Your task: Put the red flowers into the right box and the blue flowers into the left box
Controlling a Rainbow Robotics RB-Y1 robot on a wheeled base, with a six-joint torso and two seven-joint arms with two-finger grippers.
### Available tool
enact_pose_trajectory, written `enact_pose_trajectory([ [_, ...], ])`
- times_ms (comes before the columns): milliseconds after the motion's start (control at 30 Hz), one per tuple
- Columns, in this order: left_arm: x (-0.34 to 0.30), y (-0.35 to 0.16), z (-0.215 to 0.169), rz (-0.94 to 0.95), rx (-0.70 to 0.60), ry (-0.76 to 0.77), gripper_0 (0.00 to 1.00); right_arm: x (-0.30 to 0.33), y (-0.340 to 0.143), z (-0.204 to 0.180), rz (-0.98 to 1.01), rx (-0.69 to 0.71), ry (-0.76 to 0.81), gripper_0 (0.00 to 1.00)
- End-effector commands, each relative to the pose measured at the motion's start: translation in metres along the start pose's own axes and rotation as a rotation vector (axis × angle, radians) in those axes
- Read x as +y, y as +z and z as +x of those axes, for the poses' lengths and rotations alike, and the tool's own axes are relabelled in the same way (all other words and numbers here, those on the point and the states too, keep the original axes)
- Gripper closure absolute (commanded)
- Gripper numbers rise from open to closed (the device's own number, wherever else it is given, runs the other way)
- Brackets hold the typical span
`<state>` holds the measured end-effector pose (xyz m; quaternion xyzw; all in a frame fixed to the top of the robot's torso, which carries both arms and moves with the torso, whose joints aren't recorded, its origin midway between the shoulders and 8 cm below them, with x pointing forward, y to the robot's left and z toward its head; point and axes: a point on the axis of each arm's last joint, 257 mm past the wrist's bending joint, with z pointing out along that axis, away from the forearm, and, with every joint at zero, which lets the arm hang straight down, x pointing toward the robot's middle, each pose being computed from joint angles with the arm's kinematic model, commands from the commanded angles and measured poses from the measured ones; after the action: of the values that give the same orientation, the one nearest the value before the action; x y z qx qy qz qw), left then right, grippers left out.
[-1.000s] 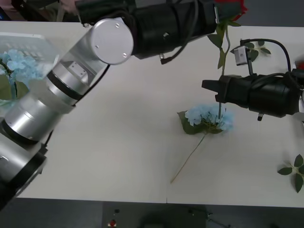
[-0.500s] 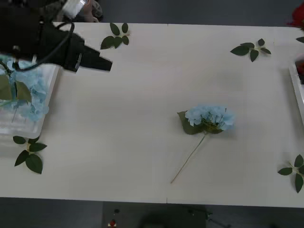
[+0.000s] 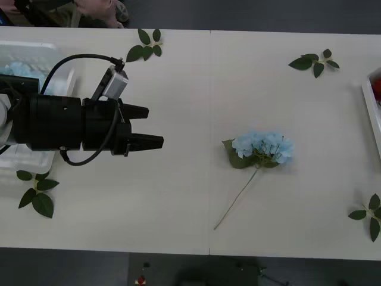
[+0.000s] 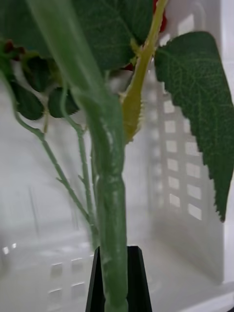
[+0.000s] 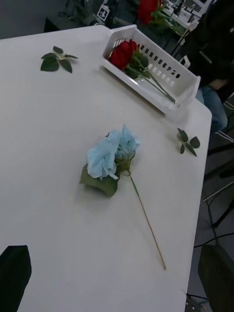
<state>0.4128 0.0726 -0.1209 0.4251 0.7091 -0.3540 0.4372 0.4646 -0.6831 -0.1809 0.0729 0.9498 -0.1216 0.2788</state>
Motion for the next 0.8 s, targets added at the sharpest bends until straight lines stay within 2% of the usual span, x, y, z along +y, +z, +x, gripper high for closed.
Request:
enact_pose_trajectory([
  [33,-0.014,0.006,-0.04,0.028,-0.091,0.091,0.0,-0.007,0.028,0.018,0.034,-0.027,0.038,1.0],
  [100,-0.014,0.007,-0.042,0.03,-0.098,0.092,0.0,-0.005,0.04,0.025,0.048,-0.039,0.036,1.0],
  [133,-0.015,0.008,-0.043,0.032,-0.1,0.091,0.0,-0.005,0.044,0.026,0.056,-0.047,0.037,0.97],
  [167,-0.015,0.009,-0.043,0.032,-0.103,0.088,0.0,-0.006,0.049,0.027,0.068,-0.058,0.032,0.78],
  [200,-0.014,0.009,-0.043,0.031,-0.104,0.087,0.0,-0.007,0.051,0.027,0.076,-0.069,0.026,0.64],
  [267,-0.014,0.01,-0.043,0.031,-0.106,0.086,0.0,-0.008,0.055,0.023,0.094,-0.098,0.003,0.43],
  [367,-0.012,0.011,-0.043,0.031,-0.112,0.076,0.0,0.003,0.056,0.016,0.078,-0.112,-0.021,0.29],
  [467,-0.012,0.013,-0.046,0.036,-0.127,0.065,0.0,0.025,0.056,0.007,0.038,-0.126,-0.05,0.25],
  [633,-0.012,0.013,-0.046,0.036,-0.127,0.065,0.0,0.113,0.044,-0.012,-0.17,-0.123,-0.05,0.23],
  [800,-0.012,0.013,-0.046,0.036,-0.127,0.065,0.0,0.212,-0.007,-0.03,-0.471,-0.09,0.055,0.21],
])
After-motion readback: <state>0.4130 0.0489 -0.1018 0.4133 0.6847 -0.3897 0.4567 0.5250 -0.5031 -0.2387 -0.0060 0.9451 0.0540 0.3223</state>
